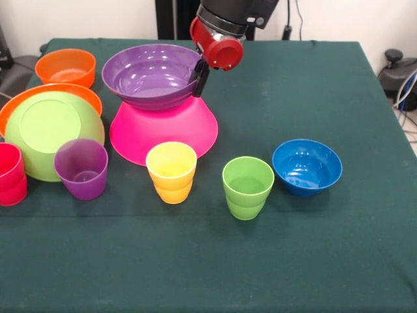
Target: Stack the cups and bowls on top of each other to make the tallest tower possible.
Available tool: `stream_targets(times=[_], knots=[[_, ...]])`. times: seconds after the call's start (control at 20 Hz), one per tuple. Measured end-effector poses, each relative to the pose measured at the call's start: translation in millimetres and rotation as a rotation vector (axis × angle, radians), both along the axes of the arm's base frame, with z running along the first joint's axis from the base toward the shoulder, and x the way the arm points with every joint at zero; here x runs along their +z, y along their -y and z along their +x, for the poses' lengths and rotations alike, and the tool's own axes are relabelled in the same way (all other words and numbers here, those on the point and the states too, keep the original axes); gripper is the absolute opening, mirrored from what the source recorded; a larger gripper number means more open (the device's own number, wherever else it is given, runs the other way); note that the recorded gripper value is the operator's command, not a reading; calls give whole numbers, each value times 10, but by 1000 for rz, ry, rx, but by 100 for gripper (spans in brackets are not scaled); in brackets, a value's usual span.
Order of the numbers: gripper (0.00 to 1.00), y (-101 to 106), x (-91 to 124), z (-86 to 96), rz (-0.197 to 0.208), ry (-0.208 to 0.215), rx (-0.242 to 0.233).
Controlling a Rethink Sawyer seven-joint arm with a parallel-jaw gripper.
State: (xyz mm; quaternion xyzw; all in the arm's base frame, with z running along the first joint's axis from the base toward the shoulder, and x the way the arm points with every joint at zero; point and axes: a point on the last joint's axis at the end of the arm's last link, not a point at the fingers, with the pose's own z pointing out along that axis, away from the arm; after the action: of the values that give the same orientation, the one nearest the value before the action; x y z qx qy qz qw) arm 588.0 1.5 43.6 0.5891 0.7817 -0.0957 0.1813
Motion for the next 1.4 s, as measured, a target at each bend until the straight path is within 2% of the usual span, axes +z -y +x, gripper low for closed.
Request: stream_targets(times=[0.8,0.85,1.05,1.2,1.4], knots=[[0,-8,29,-13,-14,0,7],[100,-22,20,-16,-16,-1,9],[100,-46,-24,-33,-15,-9,10],[100,-104,-157,-82,-4,-29,11],[100,-125,-223,-107,1,-39,9]])
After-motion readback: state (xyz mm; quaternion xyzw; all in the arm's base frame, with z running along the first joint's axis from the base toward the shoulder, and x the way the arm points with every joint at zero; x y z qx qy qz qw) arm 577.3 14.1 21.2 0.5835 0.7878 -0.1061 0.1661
